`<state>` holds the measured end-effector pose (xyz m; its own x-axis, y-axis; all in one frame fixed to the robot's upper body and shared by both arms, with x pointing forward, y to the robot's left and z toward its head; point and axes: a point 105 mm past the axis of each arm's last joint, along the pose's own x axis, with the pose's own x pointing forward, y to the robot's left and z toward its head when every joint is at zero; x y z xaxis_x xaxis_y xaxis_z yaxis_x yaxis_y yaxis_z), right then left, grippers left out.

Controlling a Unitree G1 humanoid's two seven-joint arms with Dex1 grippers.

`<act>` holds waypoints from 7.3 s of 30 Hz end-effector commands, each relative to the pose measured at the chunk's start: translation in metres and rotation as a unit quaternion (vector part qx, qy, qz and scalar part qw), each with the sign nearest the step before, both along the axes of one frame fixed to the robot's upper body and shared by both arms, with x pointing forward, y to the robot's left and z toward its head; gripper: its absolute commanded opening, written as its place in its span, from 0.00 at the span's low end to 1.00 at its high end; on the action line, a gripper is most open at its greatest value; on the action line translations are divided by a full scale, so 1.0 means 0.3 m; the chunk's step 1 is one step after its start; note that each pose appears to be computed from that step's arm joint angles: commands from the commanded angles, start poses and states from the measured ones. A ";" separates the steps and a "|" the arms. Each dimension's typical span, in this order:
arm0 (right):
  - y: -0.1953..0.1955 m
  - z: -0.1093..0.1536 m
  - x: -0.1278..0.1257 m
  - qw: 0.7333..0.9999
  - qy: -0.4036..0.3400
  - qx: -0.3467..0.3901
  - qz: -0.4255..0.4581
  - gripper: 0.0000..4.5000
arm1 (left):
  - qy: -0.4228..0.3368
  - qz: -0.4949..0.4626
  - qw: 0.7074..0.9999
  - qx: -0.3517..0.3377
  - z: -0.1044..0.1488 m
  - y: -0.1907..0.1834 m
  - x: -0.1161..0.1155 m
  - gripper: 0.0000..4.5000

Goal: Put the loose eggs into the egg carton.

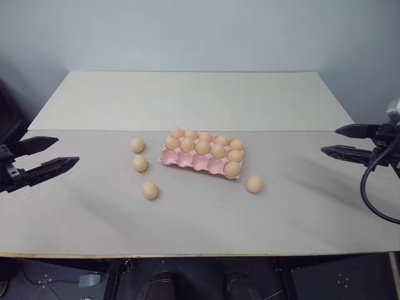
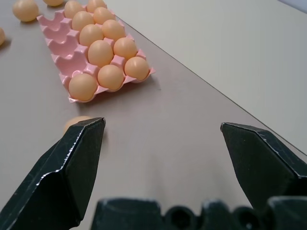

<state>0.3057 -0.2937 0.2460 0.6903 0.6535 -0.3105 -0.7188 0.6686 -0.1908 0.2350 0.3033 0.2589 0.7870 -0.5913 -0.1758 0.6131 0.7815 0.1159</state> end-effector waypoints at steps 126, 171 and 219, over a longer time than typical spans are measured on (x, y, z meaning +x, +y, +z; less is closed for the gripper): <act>0.423 -0.409 0.045 0.911 0.194 -0.019 -0.363 0.64 | 0.007 -0.177 0.983 0.041 -0.338 -0.561 0.056 1.00; 0.859 -0.225 0.195 0.991 0.081 0.020 -0.108 0.59 | -0.029 -0.072 0.997 0.012 -0.308 -0.487 0.055 1.00; 0.395 0.023 0.058 0.989 -0.101 -0.059 0.086 0.99 | 0.107 0.227 0.966 -0.066 -0.358 -0.424 0.011 1.00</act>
